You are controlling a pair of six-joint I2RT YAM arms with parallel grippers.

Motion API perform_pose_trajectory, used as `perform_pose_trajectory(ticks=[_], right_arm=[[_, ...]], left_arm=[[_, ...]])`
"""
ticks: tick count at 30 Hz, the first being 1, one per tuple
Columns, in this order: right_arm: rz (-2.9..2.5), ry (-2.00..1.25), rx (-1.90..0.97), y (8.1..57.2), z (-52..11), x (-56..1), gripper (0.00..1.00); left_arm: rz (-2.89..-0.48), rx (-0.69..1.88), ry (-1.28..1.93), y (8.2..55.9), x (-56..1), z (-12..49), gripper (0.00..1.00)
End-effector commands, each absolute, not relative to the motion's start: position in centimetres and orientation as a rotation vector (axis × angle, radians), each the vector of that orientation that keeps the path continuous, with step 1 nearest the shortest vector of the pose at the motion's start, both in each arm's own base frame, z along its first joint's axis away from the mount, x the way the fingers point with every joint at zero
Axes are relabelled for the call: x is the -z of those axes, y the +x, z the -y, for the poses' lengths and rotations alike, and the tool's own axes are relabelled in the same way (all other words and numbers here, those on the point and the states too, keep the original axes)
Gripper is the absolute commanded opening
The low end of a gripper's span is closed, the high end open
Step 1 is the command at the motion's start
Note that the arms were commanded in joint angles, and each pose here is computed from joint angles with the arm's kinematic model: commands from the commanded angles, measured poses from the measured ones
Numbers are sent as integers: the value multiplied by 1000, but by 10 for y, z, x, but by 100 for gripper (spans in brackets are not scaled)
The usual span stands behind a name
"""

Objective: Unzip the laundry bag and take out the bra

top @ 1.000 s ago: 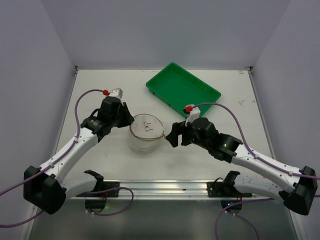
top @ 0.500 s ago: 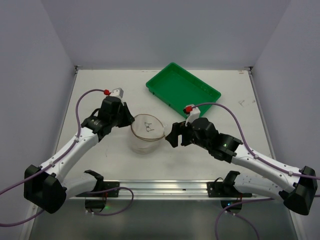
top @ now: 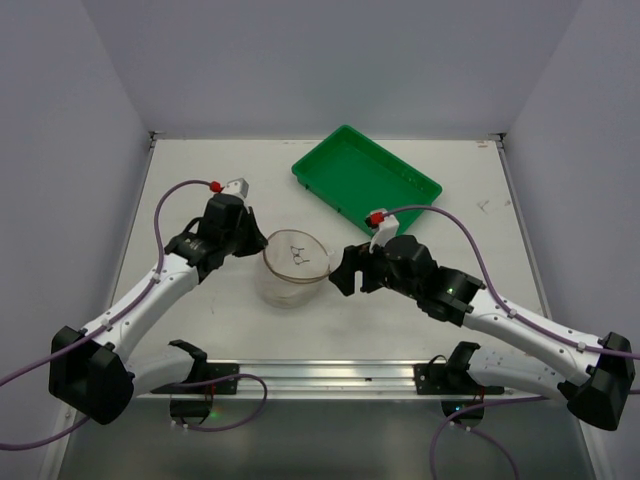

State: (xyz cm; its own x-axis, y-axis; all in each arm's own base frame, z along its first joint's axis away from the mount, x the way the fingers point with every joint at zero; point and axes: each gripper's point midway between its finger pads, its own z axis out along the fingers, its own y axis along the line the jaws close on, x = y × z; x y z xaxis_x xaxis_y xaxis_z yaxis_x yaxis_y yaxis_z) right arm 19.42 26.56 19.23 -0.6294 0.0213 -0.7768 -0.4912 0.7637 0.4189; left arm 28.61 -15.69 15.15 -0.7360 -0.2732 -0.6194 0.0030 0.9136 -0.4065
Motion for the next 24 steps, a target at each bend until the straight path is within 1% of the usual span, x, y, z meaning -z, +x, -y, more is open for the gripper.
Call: perform_pose_trajectory(ticks=[1,9,15,18,21,22,24], right_arm=[[-2093,-327,-833,195,-267,-202,81],[-2047,-235,-807,198,-252,-213,81],[-1965,-65,-786,203,-225,-227,81],[-1918,17,-765,205,-208,-233,81],[-1869,118,-752,206,-189,-237,81],[-1855,143,-756,205,-184,-238,81],[-1808,192,-755,204,-172,-244,81]], left_arm=[[-2284,529,-162,295,-173,159,0],[-2193,610,40,296,-219,187,0],[-2152,673,161,292,-241,223,0],[-2156,687,215,289,-242,242,0],[-2161,717,291,275,-237,275,0],[-2165,753,342,264,-235,295,0],[-2161,751,365,258,-234,311,0]])
